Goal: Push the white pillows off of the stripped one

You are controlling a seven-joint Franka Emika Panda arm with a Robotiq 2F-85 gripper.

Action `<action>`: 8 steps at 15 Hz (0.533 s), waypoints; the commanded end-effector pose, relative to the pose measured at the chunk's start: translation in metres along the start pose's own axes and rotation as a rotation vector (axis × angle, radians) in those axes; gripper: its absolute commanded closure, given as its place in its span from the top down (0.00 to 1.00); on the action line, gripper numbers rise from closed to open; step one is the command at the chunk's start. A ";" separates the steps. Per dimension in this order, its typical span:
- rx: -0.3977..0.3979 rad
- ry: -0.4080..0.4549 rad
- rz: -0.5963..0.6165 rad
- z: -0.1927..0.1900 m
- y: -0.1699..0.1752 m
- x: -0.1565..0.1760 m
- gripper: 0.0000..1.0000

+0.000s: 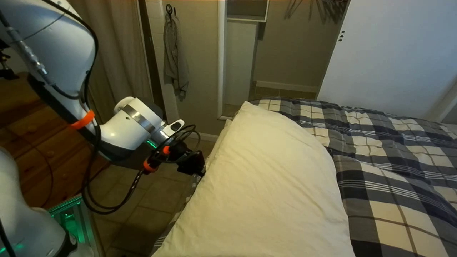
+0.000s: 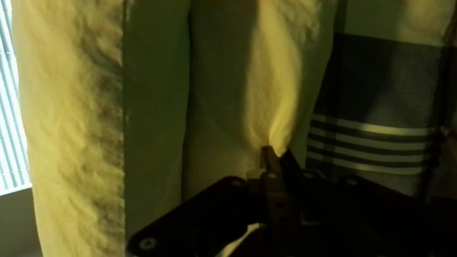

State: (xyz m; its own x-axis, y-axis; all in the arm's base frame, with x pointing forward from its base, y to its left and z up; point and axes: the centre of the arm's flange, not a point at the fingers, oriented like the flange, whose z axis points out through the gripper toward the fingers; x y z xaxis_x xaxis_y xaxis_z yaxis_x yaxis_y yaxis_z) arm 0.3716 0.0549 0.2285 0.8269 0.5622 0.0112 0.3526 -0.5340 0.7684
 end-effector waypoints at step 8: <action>-0.068 0.046 0.333 -0.005 0.161 -0.024 0.06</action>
State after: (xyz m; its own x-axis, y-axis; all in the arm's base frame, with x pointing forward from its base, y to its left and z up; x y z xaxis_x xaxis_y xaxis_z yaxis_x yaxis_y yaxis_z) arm 0.3984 -0.0018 0.3085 0.8725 0.4399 0.2127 0.1286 -0.6267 0.7685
